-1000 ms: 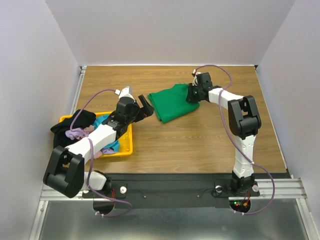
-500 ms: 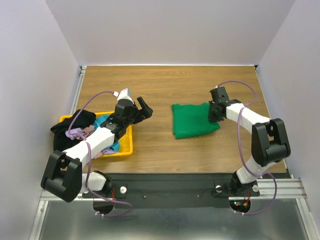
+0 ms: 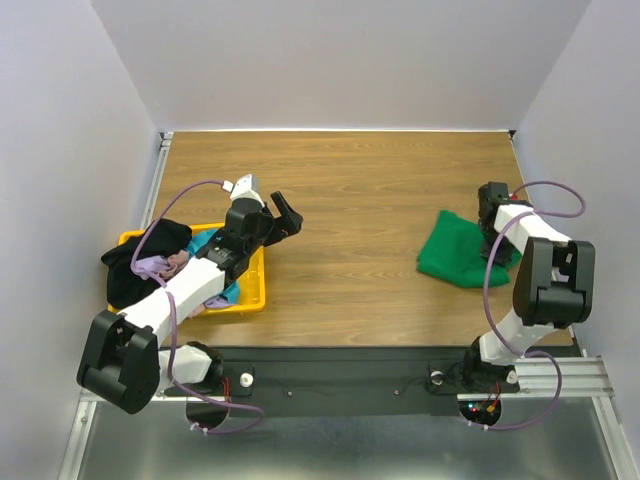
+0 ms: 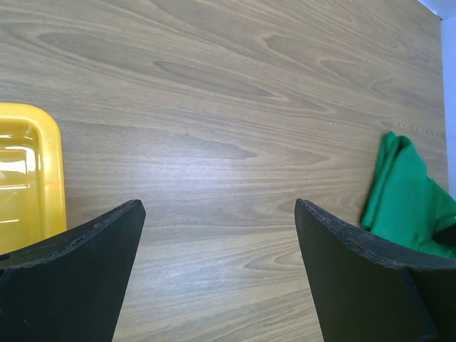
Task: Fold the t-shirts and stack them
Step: Neatly place the folded tshirt to the corner
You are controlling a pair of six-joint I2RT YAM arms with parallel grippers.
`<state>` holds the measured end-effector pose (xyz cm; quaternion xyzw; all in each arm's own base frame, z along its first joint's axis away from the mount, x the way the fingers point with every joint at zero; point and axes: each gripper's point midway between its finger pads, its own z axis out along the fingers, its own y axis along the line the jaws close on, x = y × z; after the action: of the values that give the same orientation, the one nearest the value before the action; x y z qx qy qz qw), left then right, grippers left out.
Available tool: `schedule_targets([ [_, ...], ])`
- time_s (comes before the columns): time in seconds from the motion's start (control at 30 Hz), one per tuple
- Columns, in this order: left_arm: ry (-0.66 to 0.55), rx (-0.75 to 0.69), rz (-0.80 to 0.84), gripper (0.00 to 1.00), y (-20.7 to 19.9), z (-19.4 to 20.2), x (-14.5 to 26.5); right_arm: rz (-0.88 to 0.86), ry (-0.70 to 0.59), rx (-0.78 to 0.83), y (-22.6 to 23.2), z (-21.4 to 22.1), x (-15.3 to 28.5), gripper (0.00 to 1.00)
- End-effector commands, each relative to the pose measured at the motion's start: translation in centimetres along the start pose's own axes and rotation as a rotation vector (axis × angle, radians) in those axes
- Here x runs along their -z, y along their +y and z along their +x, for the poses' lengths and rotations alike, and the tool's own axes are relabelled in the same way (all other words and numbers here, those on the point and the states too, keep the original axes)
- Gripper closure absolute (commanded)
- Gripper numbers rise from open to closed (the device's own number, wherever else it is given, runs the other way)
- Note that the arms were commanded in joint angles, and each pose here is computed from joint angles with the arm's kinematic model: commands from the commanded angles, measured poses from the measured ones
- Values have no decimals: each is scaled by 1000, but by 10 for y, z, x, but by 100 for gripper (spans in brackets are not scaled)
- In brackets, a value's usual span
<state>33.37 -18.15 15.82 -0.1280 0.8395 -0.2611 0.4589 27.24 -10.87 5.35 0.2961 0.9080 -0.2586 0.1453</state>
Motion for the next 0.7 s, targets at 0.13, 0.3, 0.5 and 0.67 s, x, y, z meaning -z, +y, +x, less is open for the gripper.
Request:
schedule_targets([
  [0.13,-77,-41,19,1,-14,-29,1,184,-70,50,-24,-55,-16,100],
  [0.3,-100,-44,-14,1,-9,-35,0,159,-145,50,-7,-92,-39,100],
  [0.5,-106,-60,-47,1,-6,-40,-2,170,-164,21,-2,-127,-62,100],
  [0.67,-113,-49,-46,1,-8,-44,-4,-89,-133,4,46,-132,-68,100],
])
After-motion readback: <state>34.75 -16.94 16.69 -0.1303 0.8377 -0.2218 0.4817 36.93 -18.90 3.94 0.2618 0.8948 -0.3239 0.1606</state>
